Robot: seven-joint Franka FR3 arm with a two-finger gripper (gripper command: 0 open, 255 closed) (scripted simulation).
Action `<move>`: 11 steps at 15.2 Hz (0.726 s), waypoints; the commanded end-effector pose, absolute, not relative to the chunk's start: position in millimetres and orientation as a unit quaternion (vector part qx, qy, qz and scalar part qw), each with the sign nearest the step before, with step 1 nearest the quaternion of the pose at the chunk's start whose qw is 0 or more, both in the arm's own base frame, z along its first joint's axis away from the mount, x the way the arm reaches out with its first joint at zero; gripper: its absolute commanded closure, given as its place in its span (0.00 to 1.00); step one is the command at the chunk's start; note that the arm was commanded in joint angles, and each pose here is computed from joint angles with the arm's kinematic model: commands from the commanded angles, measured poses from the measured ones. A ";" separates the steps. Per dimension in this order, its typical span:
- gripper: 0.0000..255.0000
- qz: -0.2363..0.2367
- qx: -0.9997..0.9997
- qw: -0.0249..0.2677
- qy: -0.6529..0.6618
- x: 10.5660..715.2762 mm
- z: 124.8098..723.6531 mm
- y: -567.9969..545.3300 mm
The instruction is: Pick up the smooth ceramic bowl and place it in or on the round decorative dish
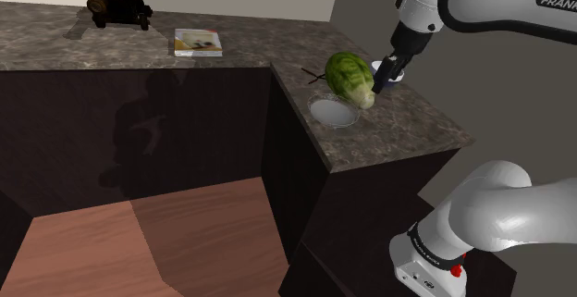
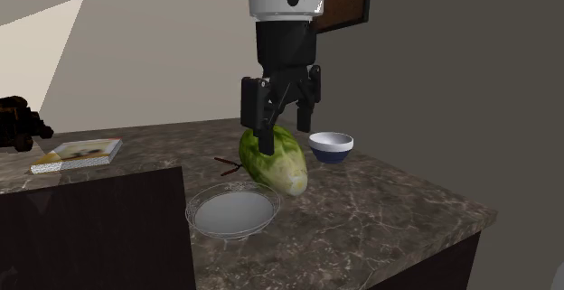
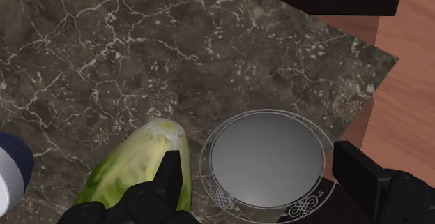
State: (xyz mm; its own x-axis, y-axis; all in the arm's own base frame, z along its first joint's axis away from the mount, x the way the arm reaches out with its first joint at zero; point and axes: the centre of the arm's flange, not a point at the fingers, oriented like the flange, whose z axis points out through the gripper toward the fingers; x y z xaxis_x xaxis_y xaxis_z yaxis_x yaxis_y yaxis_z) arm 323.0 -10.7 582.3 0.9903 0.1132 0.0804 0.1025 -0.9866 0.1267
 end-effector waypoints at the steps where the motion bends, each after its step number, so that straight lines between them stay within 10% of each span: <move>1: 0.00 0.044 0.996 0.061 0.054 323.0 582.3 -10.7; 11: 0.00 0.040 0.996 0.054 0.054 378.6 554.1 -129.6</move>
